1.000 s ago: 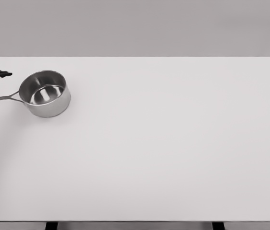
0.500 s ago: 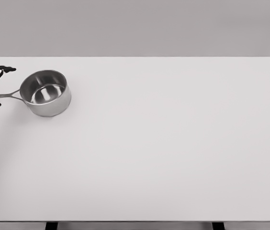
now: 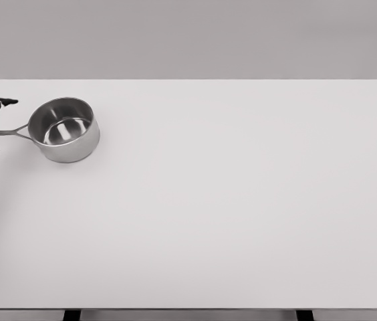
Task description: Rotate pot handle
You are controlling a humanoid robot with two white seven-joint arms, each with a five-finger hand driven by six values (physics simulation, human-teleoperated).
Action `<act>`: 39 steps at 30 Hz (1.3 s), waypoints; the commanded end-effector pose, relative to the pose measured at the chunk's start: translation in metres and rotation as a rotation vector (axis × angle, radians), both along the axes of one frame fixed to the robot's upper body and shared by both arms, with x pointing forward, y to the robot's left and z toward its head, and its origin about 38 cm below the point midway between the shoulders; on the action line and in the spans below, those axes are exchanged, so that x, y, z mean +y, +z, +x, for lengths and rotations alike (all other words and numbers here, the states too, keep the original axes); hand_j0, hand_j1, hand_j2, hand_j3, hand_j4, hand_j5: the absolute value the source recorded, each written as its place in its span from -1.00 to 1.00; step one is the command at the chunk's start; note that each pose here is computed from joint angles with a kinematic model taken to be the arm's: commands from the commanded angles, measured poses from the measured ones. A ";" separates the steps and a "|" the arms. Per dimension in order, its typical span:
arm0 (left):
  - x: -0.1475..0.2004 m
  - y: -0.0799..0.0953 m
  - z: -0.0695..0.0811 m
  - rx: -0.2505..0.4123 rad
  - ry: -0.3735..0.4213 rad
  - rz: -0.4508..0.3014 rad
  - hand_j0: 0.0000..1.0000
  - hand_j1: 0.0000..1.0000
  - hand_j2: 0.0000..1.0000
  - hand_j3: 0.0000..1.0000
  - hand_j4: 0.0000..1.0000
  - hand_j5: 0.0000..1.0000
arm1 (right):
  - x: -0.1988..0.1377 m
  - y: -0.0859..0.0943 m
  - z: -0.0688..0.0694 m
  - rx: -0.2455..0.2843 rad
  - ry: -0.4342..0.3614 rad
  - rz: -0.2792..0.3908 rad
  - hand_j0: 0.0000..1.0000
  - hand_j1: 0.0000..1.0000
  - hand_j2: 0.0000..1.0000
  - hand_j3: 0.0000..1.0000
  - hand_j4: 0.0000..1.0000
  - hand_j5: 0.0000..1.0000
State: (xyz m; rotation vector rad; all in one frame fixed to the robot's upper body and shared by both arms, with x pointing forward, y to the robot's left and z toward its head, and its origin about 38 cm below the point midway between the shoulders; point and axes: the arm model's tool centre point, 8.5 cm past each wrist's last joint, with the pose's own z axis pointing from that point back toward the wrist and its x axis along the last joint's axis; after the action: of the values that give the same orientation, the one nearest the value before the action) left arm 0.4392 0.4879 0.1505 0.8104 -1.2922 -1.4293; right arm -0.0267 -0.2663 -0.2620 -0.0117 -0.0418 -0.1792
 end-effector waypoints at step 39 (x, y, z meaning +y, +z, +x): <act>0.026 0.017 0.003 -0.031 0.076 -0.032 1.00 1.00 1.00 1.00 1.00 1.00 | 0.000 0.000 0.000 0.000 0.000 -0.001 1.00 1.00 1.00 1.00 1.00 1.00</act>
State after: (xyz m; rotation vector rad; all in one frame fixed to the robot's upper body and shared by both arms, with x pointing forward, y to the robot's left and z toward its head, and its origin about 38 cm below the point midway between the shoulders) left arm 0.4434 0.5035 0.1537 0.8227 -1.2838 -1.3546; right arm -0.0267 -0.2664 -0.2620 -0.0120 -0.0417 -0.1792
